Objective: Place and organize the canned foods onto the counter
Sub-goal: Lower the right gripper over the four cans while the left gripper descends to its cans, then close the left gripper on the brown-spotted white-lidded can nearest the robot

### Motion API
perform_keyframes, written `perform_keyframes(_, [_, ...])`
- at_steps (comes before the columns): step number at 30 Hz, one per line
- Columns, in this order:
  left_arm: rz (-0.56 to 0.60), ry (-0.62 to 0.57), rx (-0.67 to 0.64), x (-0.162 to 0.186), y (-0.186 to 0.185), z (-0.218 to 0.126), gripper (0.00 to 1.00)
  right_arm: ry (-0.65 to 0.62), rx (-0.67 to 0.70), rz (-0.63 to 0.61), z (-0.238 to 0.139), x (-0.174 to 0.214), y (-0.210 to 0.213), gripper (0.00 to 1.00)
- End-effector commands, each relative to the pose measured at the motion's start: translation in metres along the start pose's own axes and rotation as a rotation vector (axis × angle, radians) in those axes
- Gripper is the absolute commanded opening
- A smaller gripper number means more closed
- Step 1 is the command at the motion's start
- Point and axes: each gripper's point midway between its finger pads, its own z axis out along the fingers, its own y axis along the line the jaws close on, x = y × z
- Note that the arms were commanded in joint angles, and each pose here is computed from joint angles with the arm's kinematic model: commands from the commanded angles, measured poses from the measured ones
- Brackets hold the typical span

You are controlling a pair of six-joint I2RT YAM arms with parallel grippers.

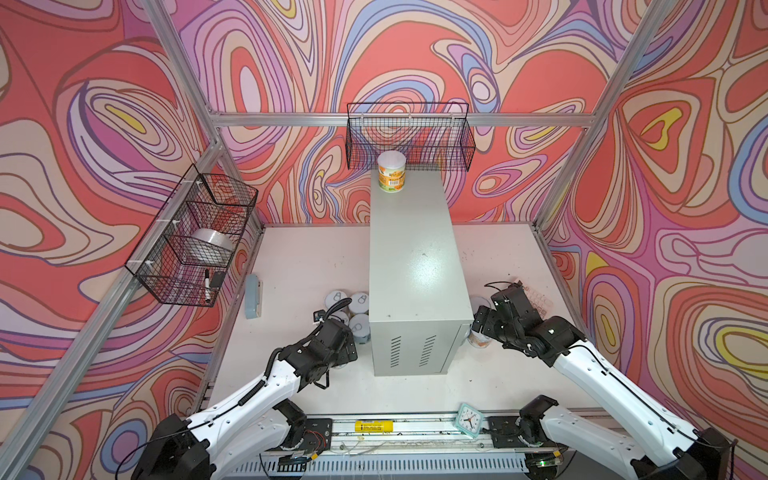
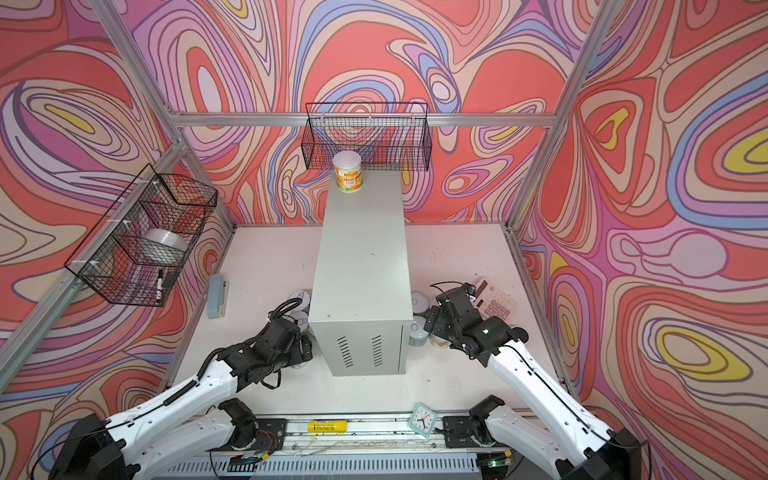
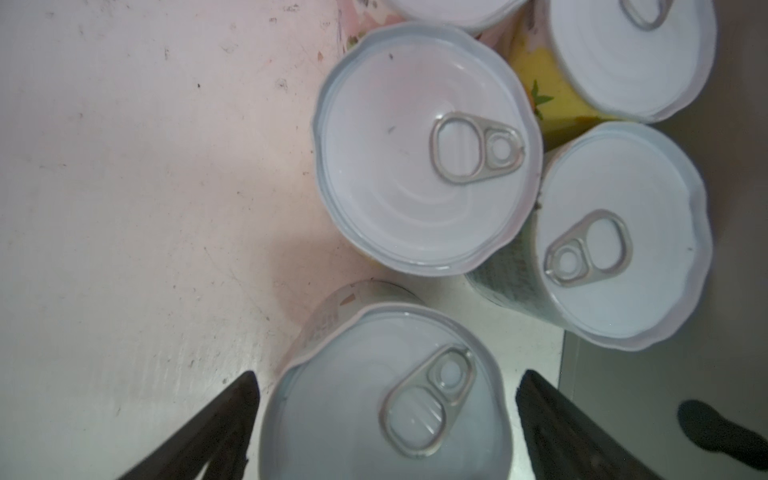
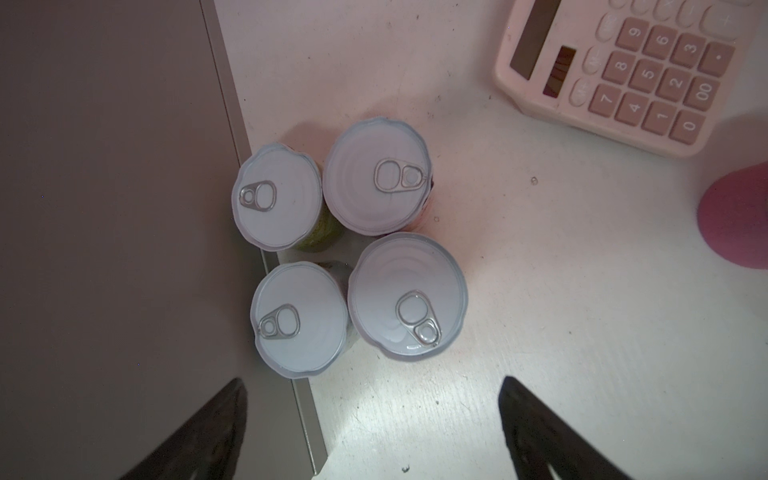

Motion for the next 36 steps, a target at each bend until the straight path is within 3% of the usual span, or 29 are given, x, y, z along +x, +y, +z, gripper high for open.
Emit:
perform_keyframes(1, [-0.031,-0.033,-0.020,-0.002,0.003,0.007,0.94,0.001,0.004,-0.009,0.007,0.003,-0.002,0.97])
perform_keyframes(13, [-0.007,-0.025,-0.084,0.005,0.012,0.029,0.87,0.007,0.004,-0.013,0.013,0.008,-0.004,0.96])
perform_keyframes(17, [-0.002,-0.020,-0.104,0.006,0.014,0.030,0.74,0.006,0.000,-0.007,0.014,0.010,-0.005,0.96])
perform_keyframes(21, [0.004,-0.016,-0.110,0.005,0.014,0.029,0.46,0.001,-0.005,-0.009,0.013,0.008,-0.003,0.96])
perform_keyframes(23, [0.016,-0.012,-0.113,0.003,0.012,0.025,0.24,-0.004,-0.002,-0.010,0.012,0.005,-0.003,0.96])
perform_keyframes(24, [0.023,-0.010,-0.115,0.001,0.012,0.022,0.04,-0.008,-0.007,-0.013,0.010,0.003,-0.001,0.96])
perform_keyframes(25, [0.028,-0.012,-0.121,-0.002,0.011,0.018,0.00,-0.009,-0.008,-0.016,0.009,0.002,0.000,0.96])
perform_keyframes(30, [0.056,-0.032,-0.094,-0.023,0.000,-0.014,0.00,-0.017,-0.018,-0.024,0.002,-0.004,0.005,0.96])
perform_keyframes(36, [0.085,-0.049,-0.021,-0.051,-0.012,-0.080,0.00,-0.021,-0.032,-0.052,-0.008,-0.014,0.013,0.96])
